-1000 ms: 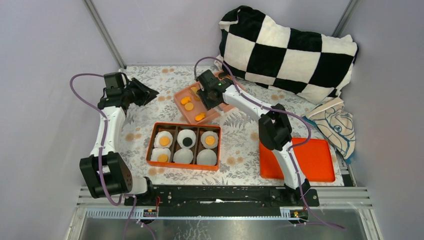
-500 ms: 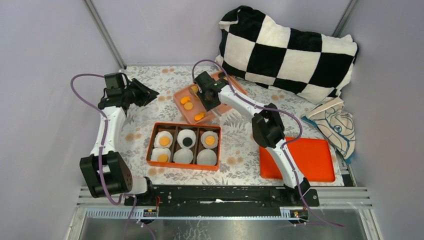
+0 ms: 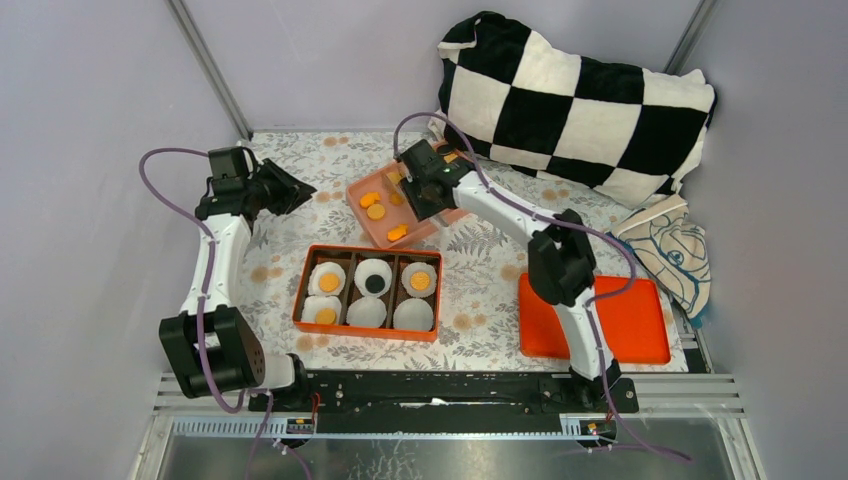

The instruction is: Pack the cookies

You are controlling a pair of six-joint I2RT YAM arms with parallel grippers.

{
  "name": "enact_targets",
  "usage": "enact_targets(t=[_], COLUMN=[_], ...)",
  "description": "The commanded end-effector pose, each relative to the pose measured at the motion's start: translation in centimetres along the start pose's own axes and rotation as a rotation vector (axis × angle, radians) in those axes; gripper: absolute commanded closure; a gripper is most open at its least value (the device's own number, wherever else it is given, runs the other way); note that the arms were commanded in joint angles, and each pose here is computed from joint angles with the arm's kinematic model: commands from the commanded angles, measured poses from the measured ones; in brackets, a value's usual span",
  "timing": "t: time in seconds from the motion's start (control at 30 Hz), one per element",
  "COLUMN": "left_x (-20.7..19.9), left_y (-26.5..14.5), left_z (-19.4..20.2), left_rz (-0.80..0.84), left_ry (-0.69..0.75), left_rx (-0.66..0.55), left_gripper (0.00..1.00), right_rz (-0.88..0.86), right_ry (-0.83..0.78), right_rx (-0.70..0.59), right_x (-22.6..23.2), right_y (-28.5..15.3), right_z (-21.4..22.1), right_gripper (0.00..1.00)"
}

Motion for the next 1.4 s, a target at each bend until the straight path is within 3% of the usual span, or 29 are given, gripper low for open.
enact_targets(t=[0.0, 0.2, 0.5, 0.67, 1.07, 1.13, 1.27, 1.37], left_x=[-0.8, -0.8, -0.4, -0.2, 0.0, 0.0, 0.0, 0.1], left_y=[-1.9, -2.0, -1.7, -2.0, -1.9, -1.9, -1.9, -1.9], left_z=[-0.5, -0.2, 0.6, 0.9, 1.2, 1.3, 1.3, 1.3], left_rz=[-0.018, -0.006, 0.011, 0.007, 0.008, 0.008, 0.006, 0.006], left_ry=[0.057, 0.058, 0.043, 0.050, 0.043, 0.044, 0.046, 0.049], left_rx=[-0.066, -0.040, -0.017, -0.025, -0.012, -0.012, -0.013, -0.014], left_gripper=[0.71, 0.71, 0.71, 0.71, 0.71, 0.71, 0.70, 0.70], right_rz=[-0.129, -0.256, -0.381, -0.423, -0.497, -0.491, -0.449, -0.416], right_ry=[0.062, 0.060, -0.079, -0.126, -0.242, -0.249, -0.242, -0.244], right_rx=[-0.275, -0.241, -0.116, -0.019, 0.177, 0.199, 0.218, 0.204], right_x=[0.3, 1.1, 5.1, 7.1, 10.7, 11.1, 11.1, 10.9], right_y=[-9.5, -13.6, -18.6, -19.6, -18.6, -18.1, -17.0, -16.5], right_z=[-4.1, 0.4, 9.6, 13.8, 18.6, 19.0, 19.4, 19.3], right_gripper=[1.00, 1.00, 0.99, 0.99, 0.97, 0.93, 0.72, 0.67])
Point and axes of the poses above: each gripper's point midway between its finger pads, its own y axis out along the fingers, its own x axis along the line the jaws close on, z = x × y, the point moved 8 cm from there along -y, back along the fingers, and after that the axes turned 6 degrees about y, right-handed, at the moved point
